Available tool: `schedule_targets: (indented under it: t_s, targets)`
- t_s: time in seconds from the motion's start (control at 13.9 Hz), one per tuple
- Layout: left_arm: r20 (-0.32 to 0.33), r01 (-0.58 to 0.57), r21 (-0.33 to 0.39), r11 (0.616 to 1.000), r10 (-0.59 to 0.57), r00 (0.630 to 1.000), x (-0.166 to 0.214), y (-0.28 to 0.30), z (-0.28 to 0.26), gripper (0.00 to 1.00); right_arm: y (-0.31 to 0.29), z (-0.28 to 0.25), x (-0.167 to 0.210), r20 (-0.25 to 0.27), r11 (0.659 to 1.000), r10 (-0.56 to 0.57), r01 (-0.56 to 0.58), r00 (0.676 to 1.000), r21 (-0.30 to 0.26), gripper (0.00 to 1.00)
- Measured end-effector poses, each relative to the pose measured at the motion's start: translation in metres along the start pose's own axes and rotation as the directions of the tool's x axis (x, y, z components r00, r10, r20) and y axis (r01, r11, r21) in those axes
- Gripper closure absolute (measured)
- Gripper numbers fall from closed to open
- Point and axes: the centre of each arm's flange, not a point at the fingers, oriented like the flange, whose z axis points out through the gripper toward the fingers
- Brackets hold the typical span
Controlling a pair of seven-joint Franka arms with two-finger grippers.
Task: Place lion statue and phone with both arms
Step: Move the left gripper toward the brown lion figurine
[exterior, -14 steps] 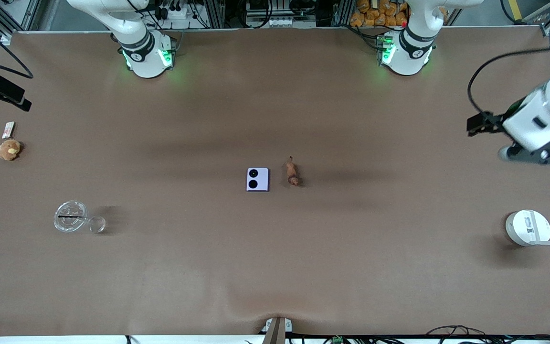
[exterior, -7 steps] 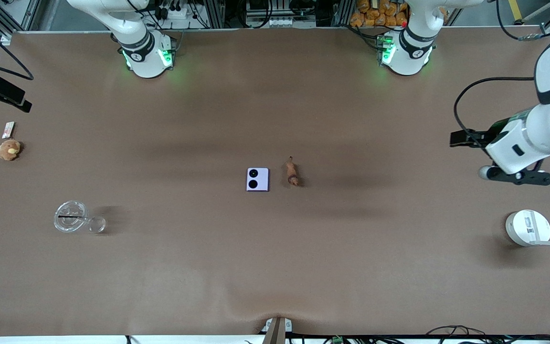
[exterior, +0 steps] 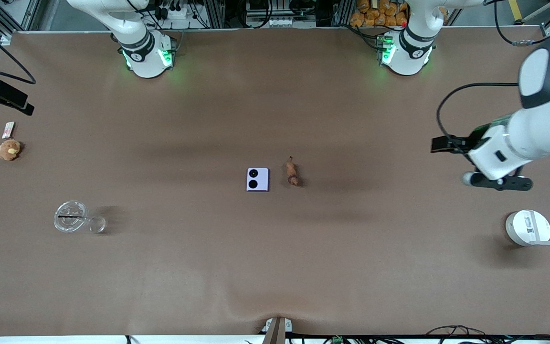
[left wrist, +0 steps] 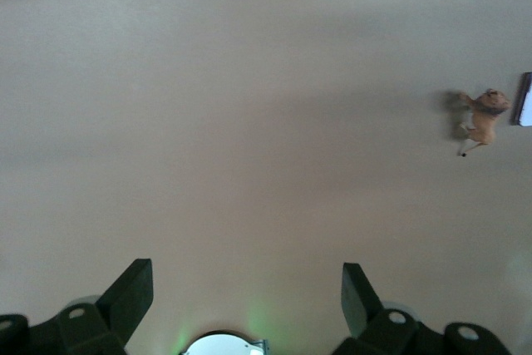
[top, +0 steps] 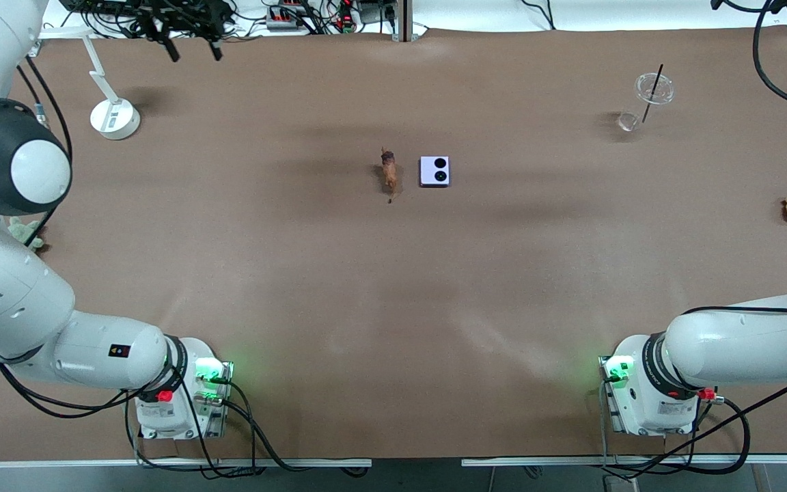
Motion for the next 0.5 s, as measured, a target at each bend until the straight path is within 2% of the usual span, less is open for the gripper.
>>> schedule_targets:
  t_s: [0.22,0.5]
  targets:
    - [-0.019,-0.002,0.022,1.0,0.002,1.0,0.004,0.079,0.022,0.0,0.0,0.0,0.0,-0.001,1.0,0.0,0.0,1.0,0.0,0.0]
    - [-0.084,0.081,0.018,0.997,-0.08,0.993,0.014,0.177,0.07,0.0,0.0,0.0,0.0,0.0,1.0,0.0,0.0,1.0,0.0,0.0]
